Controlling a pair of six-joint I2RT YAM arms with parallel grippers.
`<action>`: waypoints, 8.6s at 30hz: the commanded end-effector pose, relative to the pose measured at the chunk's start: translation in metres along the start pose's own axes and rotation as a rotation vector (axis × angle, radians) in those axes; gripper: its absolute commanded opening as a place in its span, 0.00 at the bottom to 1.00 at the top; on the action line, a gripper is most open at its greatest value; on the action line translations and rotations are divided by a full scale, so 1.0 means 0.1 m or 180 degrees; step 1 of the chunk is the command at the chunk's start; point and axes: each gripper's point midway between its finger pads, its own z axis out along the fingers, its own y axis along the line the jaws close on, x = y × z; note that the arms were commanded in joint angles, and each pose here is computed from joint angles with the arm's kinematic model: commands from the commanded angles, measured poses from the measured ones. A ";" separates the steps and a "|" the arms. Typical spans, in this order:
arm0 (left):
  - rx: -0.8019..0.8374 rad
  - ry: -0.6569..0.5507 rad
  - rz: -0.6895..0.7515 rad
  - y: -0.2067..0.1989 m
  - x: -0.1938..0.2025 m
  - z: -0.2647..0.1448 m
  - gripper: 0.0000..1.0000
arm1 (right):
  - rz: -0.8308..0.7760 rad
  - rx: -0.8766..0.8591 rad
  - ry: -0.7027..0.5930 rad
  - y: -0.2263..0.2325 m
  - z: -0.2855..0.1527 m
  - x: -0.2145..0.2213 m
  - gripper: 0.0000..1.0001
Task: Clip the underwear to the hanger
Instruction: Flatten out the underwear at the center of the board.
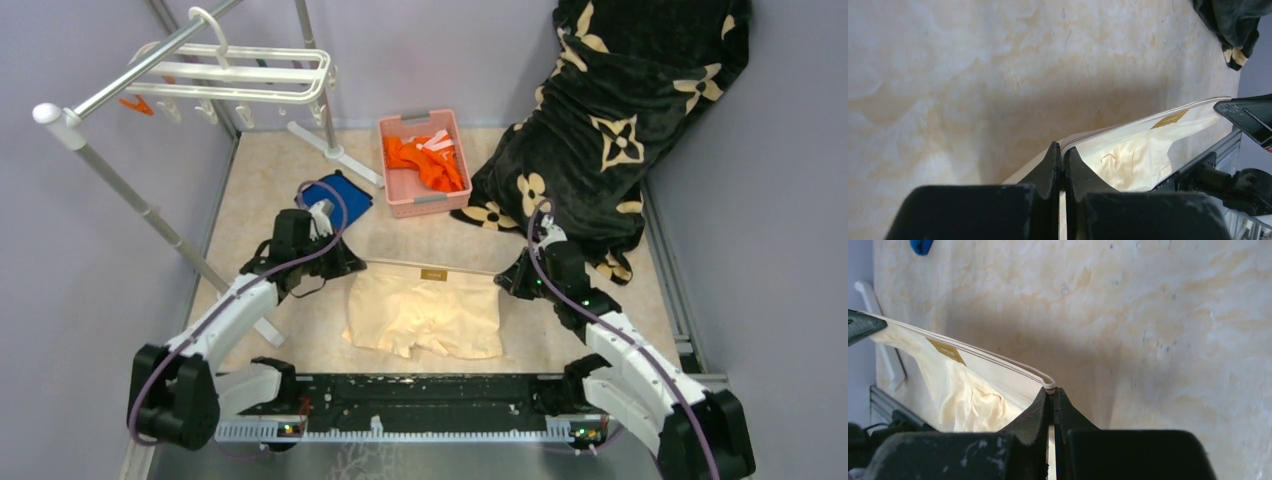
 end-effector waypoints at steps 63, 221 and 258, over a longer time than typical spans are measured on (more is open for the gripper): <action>-0.0323 0.0328 0.0248 0.34 1.28 0.24 0.60 | -0.0233 0.0282 -0.0154 -0.30 0.07 -0.20 0.51; -0.0439 0.0079 0.0027 0.80 0.01 0.74 0.00 | -0.0336 -0.0409 0.0519 -0.22 1.46 -0.36 0.54; -0.1030 0.0251 -0.0092 1.30 0.08 0.85 0.00 | -0.0047 -0.0233 0.0946 -0.31 1.44 0.07 0.44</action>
